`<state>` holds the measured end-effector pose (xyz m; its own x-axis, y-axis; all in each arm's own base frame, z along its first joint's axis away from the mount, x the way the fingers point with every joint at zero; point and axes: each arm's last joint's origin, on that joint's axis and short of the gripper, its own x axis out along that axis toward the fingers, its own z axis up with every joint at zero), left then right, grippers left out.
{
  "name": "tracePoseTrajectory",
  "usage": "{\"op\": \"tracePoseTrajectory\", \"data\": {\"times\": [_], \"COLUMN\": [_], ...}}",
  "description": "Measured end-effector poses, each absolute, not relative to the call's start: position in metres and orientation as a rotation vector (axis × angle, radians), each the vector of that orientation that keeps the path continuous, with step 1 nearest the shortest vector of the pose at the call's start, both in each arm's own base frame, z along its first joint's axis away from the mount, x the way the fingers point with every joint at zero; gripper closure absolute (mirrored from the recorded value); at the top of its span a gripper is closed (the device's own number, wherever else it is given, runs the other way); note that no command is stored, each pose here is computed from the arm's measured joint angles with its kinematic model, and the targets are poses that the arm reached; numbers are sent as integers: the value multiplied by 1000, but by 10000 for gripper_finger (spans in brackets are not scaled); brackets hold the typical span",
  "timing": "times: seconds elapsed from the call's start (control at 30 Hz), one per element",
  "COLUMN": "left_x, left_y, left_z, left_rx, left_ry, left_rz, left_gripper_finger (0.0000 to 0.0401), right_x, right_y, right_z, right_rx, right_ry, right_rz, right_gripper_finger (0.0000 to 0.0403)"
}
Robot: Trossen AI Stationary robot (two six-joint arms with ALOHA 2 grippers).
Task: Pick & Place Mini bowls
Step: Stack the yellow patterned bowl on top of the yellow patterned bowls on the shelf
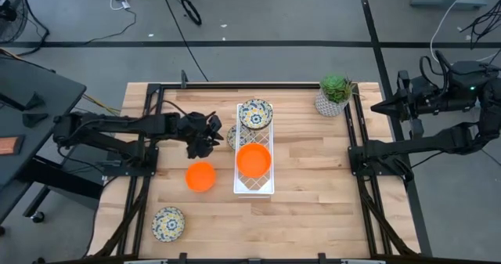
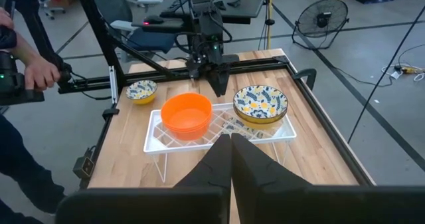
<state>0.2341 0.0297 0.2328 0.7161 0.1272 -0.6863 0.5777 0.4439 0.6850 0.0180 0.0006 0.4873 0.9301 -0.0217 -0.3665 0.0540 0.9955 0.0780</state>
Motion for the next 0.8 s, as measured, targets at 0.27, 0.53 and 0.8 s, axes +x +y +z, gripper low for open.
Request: {"op": "tracePoseTrajectory", "data": {"times": [0.27, 0.53, 0.8], "left_x": [241, 250, 257], "left_y": [33, 42, 44], "left_z": [220, 210, 196], "left_rx": [1080, 1103, 1161], "left_ry": [804, 819, 850], "left_rz": [-345, -342, -416], "left_gripper_finger": [273, 273, 273], "right_x": [18, 18, 18], "right_y": [1, 1, 1], "right_z": [487, 487, 487], "right_rx": [87, 87, 87], "right_ry": [374, 374, 374], "right_rz": [-39, -39, -39], "right_gripper_finger": [392, 392, 392]}}
